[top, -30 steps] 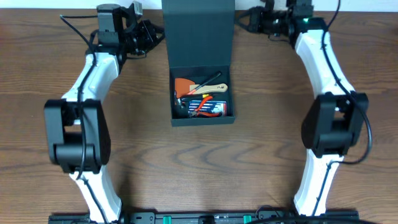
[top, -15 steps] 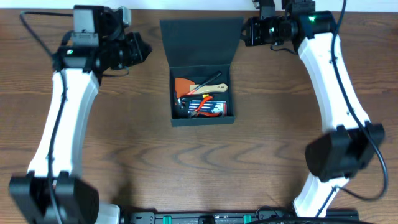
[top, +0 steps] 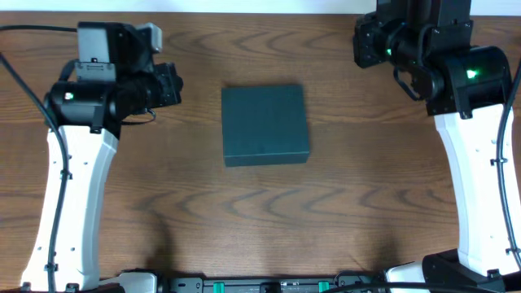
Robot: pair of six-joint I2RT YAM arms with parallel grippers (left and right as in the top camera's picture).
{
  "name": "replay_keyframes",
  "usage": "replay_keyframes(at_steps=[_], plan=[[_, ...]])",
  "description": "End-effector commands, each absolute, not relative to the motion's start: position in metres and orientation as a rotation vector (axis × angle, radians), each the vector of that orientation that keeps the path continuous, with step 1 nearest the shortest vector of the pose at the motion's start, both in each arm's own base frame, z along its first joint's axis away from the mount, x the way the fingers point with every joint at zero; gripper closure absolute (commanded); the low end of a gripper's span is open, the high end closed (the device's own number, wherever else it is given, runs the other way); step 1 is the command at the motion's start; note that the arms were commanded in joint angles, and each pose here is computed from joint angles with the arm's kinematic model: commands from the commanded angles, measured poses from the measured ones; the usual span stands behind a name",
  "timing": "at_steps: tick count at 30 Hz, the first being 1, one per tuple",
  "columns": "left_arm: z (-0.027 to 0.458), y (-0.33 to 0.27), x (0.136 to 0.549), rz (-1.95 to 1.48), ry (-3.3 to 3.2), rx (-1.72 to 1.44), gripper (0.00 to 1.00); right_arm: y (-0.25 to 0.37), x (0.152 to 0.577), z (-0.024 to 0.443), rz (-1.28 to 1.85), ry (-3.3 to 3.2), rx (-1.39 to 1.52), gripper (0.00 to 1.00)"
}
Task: Pack container
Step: 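Push the lid forward with both grippers to close the box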
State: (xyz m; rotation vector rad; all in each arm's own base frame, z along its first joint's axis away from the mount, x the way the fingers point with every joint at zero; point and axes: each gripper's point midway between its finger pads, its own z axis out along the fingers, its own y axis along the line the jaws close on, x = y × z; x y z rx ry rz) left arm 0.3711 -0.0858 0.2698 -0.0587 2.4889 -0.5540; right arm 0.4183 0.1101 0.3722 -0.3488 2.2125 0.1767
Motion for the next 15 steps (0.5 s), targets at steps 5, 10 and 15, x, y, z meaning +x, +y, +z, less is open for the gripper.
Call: replay_keyframes(at_steps=[5, 10, 15], plan=[[0.224, -0.114, 0.37, -0.404, 2.614, 0.174, 0.95, 0.14, 0.412, 0.278, 0.349, 2.526, -0.476, 0.99], [0.179, -0.145, 0.373, -0.393, 2.705, 0.377, 0.94, 0.169, 0.411, 0.214, 0.5, 2.711, -0.539, 0.99], [0.127, -0.161, 0.377, -0.383, 2.815, 0.465, 0.94, 0.187, 0.408, 0.154, 0.516, 2.866, -0.592, 0.99]])
